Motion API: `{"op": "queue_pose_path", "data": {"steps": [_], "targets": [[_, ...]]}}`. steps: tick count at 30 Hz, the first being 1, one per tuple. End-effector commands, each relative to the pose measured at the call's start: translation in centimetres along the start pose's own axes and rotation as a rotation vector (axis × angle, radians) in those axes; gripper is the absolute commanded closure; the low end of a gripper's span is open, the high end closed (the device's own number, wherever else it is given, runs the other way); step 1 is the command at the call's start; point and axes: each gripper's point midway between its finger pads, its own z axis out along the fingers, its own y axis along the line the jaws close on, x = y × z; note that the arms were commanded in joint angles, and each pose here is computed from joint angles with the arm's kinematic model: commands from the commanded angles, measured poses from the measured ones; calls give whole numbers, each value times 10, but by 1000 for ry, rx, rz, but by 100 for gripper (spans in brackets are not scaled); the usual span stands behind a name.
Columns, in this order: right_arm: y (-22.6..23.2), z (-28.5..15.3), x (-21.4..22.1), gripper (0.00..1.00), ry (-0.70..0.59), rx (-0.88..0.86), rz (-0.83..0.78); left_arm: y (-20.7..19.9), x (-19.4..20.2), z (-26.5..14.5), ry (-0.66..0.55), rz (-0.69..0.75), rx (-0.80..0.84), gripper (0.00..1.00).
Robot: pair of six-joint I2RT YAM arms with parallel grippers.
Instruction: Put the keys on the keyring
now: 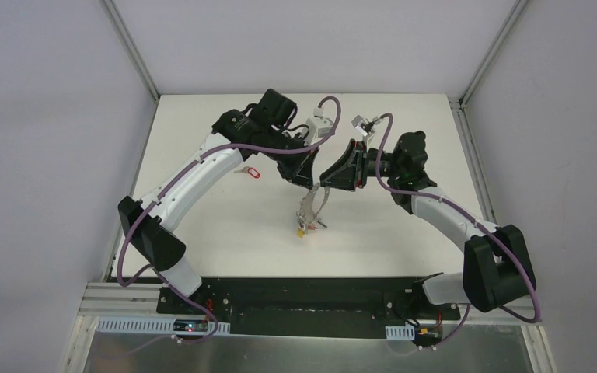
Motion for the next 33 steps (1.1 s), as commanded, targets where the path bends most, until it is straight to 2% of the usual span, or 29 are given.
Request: {"op": "queue_pose_path", "data": {"steps": [1, 11, 18, 33], "targets": [[20, -1, -10, 63, 23, -46, -137, -2, -4, -9, 27, 3, -39, 100], [22, 5, 2, 72, 76, -54, -144, -3, -10, -3, 21, -49, -17, 100], [19, 8, 9, 73, 101, -47, -94, -11, -11, 2, 14, -65, 38, 100], [5, 2, 9, 74, 121, 22, -183, -13, -4, 0, 17, -42, 45, 100]]}}
